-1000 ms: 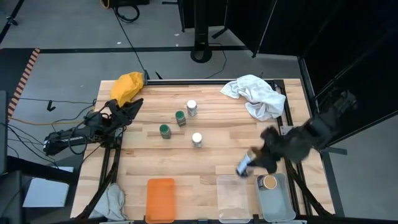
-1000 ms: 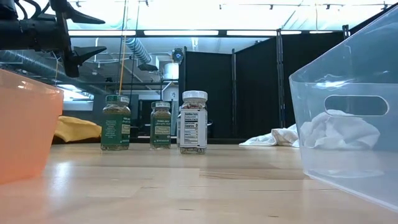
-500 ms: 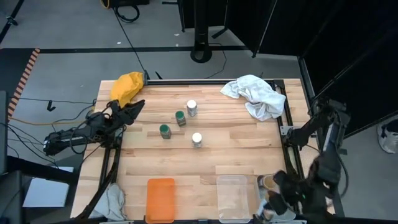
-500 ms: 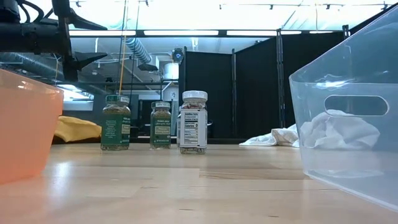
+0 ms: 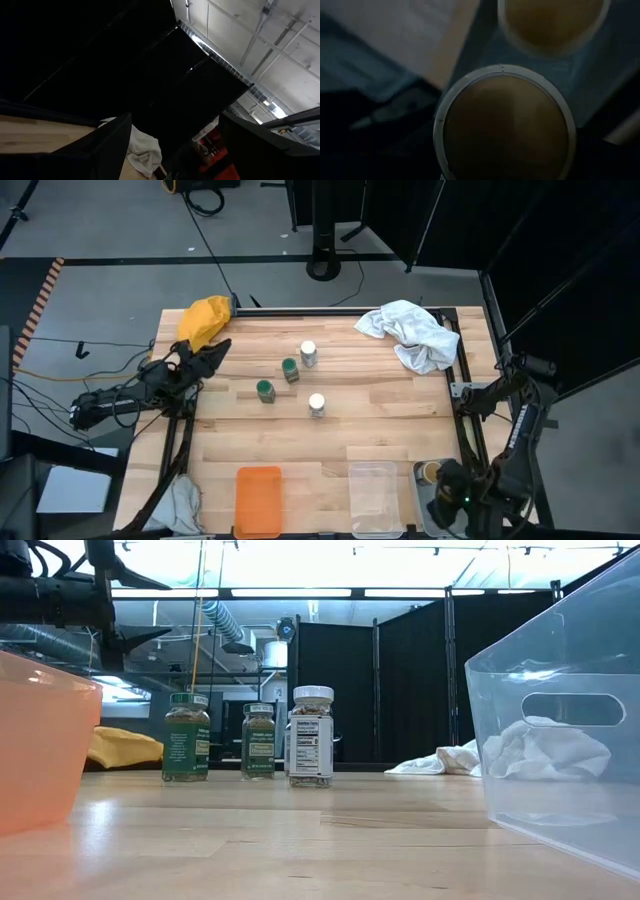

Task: Sort spices by type
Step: Put the brown spice bottle into the gray bin

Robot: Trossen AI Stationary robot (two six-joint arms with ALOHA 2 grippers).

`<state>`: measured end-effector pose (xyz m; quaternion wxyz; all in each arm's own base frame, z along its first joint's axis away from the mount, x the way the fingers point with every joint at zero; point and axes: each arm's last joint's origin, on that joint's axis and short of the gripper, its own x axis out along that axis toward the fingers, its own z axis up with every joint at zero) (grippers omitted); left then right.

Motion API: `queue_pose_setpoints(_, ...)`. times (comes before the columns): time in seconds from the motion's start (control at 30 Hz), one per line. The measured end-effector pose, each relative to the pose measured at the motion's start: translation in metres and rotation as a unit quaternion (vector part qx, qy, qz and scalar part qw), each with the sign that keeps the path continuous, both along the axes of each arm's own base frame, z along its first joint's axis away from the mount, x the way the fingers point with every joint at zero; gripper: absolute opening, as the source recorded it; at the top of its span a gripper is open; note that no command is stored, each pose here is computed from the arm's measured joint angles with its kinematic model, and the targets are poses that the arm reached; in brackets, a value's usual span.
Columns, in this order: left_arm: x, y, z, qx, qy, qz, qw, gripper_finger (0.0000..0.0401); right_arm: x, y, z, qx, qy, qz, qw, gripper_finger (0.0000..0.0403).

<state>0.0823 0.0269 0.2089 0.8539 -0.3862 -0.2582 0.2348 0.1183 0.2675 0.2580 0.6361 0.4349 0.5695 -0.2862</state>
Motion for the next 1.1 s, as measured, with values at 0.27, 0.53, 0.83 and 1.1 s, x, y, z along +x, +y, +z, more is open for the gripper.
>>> queue_pose_setpoints(0.27, 0.0, 0.0, 0.0, -0.003, -0.001, 0.009, 1.0, 0.0305, 0.001, -0.009, -0.011, -0.109, 0.036, -0.009, 0.993, 0.0285)
queue_pose_setpoints(0.53, -0.001, 0.001, 0.0, -0.006, -0.001, 0.018, 1.0, 0.0305, 0.007, 0.007, -0.022, -0.17, 0.049, -0.006, 0.984, 0.0285)
queue_pose_setpoints(0.83, -0.001, 0.002, 0.0, -0.011, -0.002, 0.033, 0.999, 0.0305, 0.019, 0.031, -0.035, -0.18, 0.024, -0.006, 0.983, 0.0285)
queue_pose_setpoints(1.1, -0.001, 0.002, 0.0, -0.01, -0.001, 0.033, 0.999, 0.0305, 0.022, 0.037, -0.043, -0.192, 0.031, 0.0, 0.981, 0.0305)
